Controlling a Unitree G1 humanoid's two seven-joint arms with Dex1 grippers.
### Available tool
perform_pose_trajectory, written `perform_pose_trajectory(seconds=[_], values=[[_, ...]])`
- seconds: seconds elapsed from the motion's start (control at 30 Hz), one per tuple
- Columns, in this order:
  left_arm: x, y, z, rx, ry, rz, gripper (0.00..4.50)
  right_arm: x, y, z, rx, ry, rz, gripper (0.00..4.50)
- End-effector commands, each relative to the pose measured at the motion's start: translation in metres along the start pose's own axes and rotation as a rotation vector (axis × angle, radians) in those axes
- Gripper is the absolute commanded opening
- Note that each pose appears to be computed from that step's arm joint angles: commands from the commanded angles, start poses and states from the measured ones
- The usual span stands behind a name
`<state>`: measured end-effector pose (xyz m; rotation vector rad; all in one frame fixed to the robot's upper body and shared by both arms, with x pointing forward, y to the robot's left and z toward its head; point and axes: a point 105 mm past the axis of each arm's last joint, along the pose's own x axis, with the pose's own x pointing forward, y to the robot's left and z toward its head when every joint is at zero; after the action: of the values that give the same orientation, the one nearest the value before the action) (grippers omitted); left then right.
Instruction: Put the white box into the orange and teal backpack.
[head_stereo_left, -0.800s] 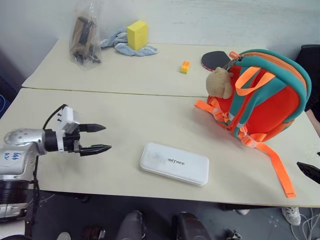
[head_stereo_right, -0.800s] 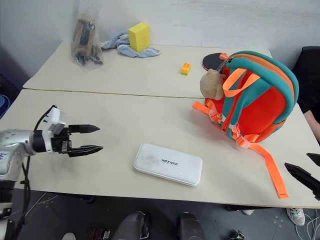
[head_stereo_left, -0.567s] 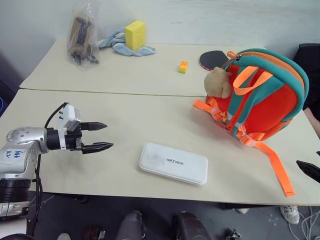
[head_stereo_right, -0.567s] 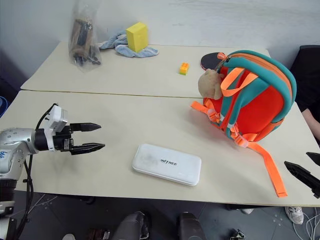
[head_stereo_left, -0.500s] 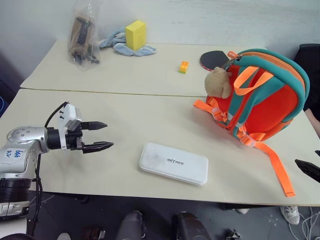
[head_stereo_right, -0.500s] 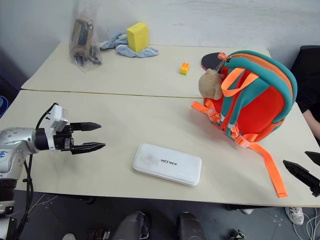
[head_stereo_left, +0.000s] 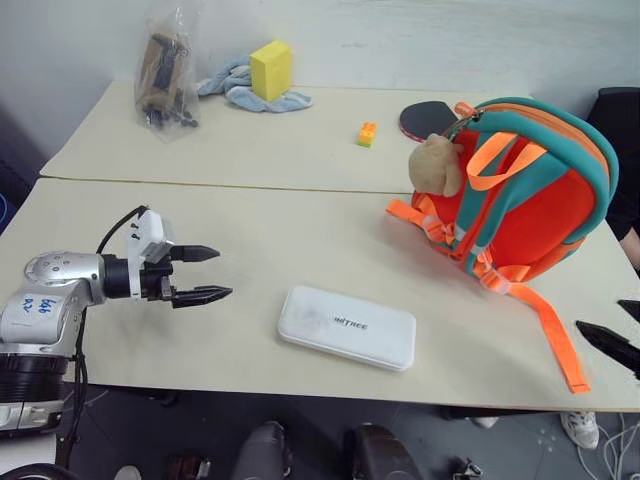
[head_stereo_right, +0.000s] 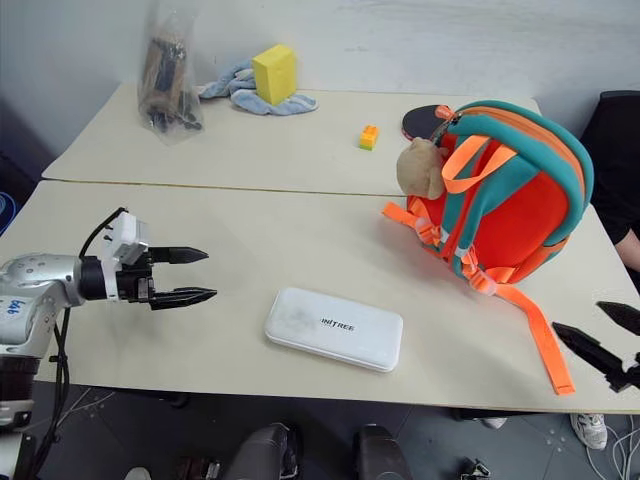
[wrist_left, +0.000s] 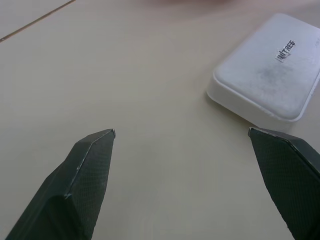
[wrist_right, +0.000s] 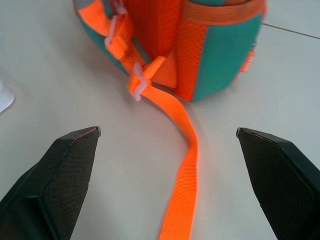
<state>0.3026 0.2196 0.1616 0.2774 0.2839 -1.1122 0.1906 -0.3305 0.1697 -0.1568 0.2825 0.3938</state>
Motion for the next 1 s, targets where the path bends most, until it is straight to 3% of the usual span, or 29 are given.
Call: perform_pose_trajectory(seconds=[0.03, 0.13, 0.37, 0.5, 0.6, 1.0], values=[[0.002, -0.011, 0.005, 0.066, 0.032, -0.082, 4.08, 0.016, 0.041, 0.013, -0.103, -0.01, 0.165, 3.51], [0.009, -0.016, -0.006, 0.089, 0.088, -0.126, 3.33, 0.031, 0.067, 0.007, -0.156, 0.042, 0.27, 2.57], [0.042, -0.024, -0.02, 0.163, 0.124, -0.212, 1.08, 0.067, 0.116, -0.008, -0.232, 0.102, 0.486, 0.08], [0.059, -0.03, -0.025, 0.174, 0.136, -0.259, 0.03, 0.082, 0.12, -0.022, -0.273, 0.158, 0.524, 0.0], [0.068, -0.032, -0.025, 0.171, 0.135, -0.272, 0.03, 0.092, 0.12, -0.031, -0.328, 0.207, 0.523, 0.0], [0.09, -0.049, -0.018, 0.139, 0.057, -0.336, 0.03, 0.133, 0.106, -0.02, -0.371, 0.168, 0.431, 0.0]])
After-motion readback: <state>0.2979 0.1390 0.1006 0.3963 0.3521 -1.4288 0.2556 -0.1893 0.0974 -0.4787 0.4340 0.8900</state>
